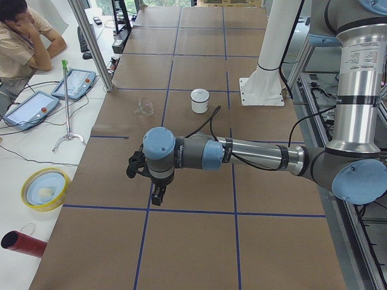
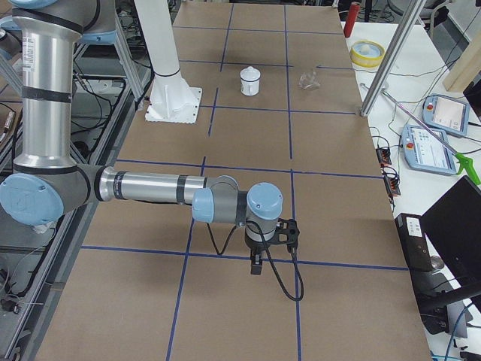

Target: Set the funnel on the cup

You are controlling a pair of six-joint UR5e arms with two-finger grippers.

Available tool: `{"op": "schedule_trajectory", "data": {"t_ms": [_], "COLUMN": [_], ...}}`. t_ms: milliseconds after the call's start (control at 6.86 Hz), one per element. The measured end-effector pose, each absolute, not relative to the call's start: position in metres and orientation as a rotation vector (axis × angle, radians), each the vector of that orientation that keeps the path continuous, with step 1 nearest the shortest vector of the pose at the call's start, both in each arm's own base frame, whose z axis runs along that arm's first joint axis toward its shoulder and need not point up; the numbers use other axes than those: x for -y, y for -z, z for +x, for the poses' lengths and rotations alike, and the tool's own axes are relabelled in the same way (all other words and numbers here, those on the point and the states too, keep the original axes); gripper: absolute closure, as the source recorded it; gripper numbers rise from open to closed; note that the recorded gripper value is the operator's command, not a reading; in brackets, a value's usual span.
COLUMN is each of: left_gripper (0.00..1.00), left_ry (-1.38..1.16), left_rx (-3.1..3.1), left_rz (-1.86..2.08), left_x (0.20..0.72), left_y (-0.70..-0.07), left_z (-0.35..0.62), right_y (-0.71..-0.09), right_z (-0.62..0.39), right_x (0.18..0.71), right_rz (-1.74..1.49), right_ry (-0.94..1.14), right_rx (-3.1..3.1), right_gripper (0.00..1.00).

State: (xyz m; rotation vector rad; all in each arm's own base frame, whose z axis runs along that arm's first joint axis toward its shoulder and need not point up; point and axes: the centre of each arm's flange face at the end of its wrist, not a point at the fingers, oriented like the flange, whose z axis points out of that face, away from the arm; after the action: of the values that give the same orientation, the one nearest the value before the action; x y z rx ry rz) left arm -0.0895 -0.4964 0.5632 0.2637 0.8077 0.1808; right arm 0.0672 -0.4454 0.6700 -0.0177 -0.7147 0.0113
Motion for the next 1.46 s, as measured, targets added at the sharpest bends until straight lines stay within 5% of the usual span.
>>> {"op": "schedule_trajectory", "data": {"t_ms": [583, 1457], "left_gripper": [0.0, 0.0], "left_ry": [-0.161, -0.094], "left_rx": [-0.859, -1.006], "left_rz": [0.59, 0.313], "left_x": [0.55, 0.477], "left_y": [-0.41, -0.28], "left_z": [-0.076, 0.235], "right_y": [-0.67, -0.67], "right_z": [0.067, 0.067], "right_x": [0.445, 0.445], "right_rz": [-0.018, -0.018], "right_ry": [-0.011, -0.011], "right_rx": [0.715, 0.715], "right_gripper": [0.0, 0.0]}}
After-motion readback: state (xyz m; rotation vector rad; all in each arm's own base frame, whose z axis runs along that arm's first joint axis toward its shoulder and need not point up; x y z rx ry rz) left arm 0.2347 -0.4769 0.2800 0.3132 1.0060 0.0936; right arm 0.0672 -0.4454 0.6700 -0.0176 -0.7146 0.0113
